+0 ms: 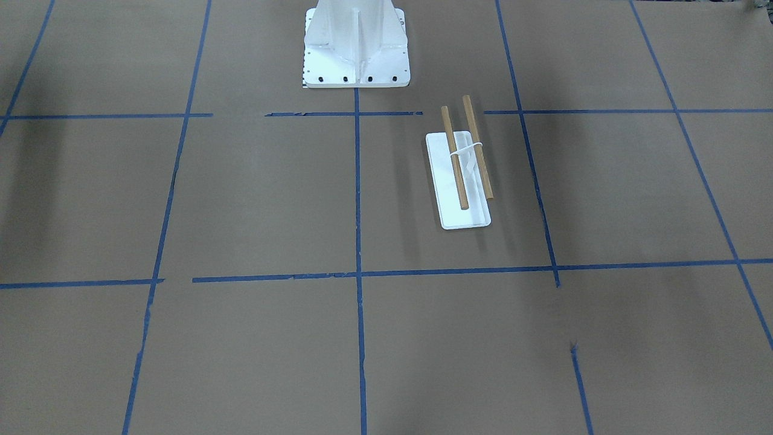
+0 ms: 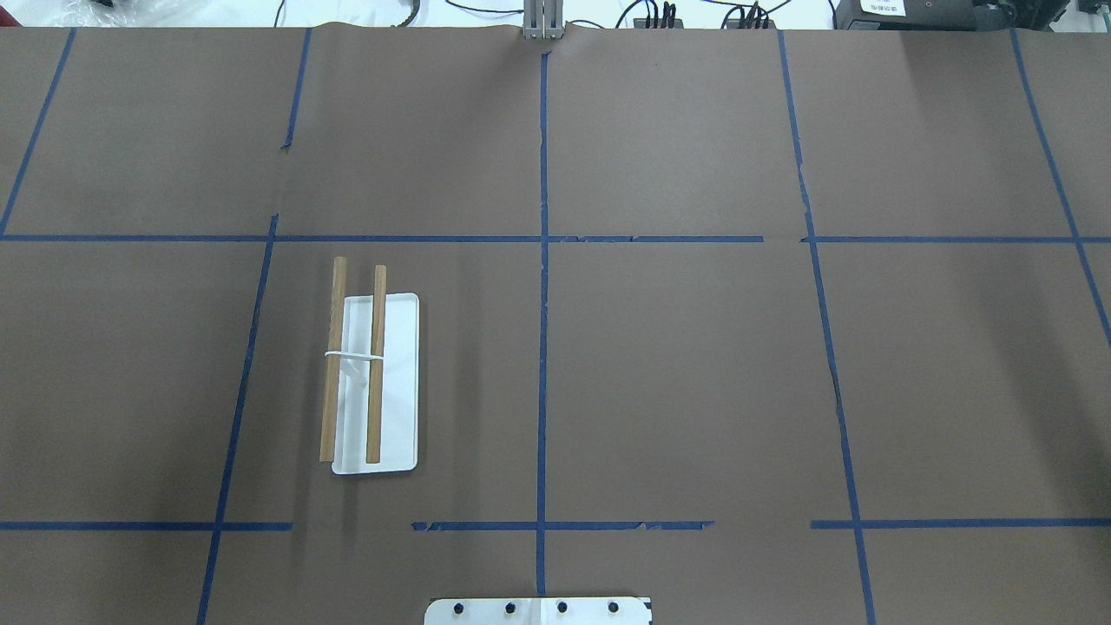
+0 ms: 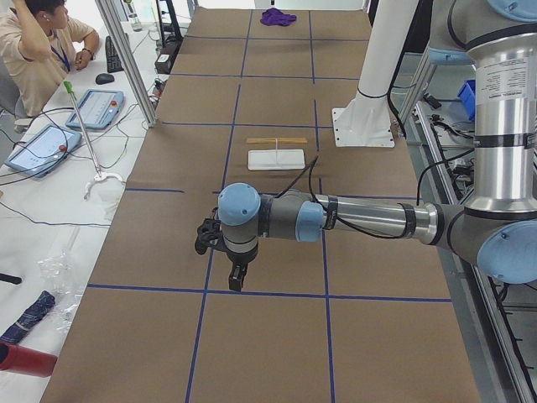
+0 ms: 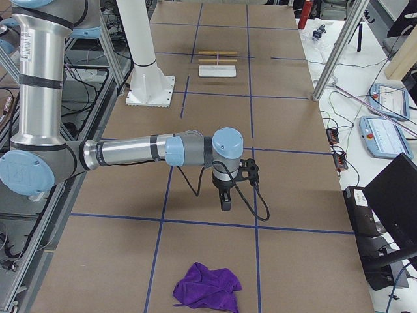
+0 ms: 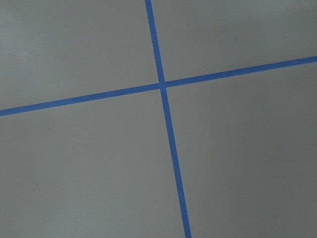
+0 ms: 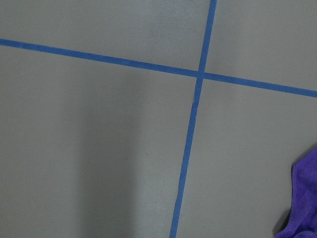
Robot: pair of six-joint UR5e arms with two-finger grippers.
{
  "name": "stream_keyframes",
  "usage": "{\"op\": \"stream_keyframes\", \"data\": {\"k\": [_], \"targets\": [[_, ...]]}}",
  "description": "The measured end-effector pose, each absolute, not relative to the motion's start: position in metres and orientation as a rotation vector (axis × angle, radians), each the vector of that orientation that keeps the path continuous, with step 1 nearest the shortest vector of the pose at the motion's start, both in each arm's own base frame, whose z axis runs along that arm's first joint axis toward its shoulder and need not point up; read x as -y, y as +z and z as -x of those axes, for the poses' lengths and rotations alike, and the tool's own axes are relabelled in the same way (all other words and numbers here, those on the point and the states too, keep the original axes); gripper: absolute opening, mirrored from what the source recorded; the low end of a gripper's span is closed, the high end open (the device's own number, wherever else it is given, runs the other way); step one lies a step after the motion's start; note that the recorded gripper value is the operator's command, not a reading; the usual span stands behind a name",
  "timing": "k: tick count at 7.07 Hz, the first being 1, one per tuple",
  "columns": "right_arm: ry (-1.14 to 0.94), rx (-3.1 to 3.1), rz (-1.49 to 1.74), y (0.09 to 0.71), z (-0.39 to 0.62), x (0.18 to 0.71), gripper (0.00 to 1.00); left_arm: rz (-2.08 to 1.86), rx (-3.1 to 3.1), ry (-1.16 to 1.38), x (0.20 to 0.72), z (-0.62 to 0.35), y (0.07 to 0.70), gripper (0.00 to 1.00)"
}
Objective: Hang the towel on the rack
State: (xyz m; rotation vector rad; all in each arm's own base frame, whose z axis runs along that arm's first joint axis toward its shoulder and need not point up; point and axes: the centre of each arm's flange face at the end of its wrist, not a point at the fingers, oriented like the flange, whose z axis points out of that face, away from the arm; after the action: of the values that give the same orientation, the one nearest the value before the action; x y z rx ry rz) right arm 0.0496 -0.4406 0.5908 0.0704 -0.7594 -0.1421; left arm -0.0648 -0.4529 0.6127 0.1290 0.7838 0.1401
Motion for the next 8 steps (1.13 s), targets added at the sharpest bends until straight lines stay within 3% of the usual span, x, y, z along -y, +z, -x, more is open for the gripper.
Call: {"op": "stream_keyframes", "data": {"k": [4, 8], "targets": [[-0.142, 0.76, -0.084, 0.584, -0.05, 0.444, 1.0, -0.144, -0.78, 0.154, 0.458, 0.064, 0.607, 1.0], [-0.182, 0.769, -0.195, 0.538, -0.048, 0.463, 1.0, -0.432, -0.76, 0.272, 0.484, 0.063, 0.54, 1.0]]}}
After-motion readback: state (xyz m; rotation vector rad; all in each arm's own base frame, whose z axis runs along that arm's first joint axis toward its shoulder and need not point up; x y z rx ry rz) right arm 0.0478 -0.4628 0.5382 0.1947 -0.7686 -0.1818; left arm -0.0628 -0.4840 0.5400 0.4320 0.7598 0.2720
